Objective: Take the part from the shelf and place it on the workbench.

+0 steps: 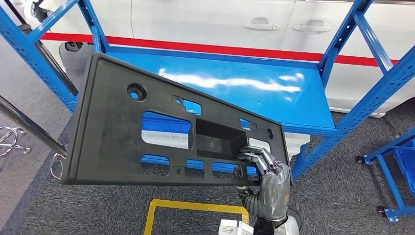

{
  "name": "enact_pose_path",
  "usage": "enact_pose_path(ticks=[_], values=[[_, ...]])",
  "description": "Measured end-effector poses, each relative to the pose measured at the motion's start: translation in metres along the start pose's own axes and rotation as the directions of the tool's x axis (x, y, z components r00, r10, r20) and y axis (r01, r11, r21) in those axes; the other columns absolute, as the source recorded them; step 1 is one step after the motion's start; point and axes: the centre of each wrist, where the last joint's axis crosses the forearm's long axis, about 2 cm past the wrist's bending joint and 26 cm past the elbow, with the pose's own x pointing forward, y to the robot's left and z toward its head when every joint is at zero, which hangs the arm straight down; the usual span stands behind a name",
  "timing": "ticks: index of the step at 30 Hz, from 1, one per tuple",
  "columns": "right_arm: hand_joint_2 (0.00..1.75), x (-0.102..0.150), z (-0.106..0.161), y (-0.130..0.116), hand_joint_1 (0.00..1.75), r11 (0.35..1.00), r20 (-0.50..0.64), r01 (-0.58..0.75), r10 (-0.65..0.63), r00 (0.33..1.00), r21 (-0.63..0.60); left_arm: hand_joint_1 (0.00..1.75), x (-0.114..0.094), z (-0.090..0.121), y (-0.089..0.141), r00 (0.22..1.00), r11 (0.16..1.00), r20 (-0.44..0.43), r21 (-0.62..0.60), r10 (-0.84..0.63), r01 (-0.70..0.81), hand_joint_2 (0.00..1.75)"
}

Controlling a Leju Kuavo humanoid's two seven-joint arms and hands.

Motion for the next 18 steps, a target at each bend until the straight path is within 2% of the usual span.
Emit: enact_pose_path(ticks=[18], values=[[1.75, 0.0000, 0.0058, -0.0017, 1.75, 0.999, -0.012, 0.007, -0.007, 1.000, 0.036, 0.00, -0.0004, -0.0002, 0.0035, 0.999, 0.998, -0.012, 0.035, -0.046, 0.046, 1.75]])
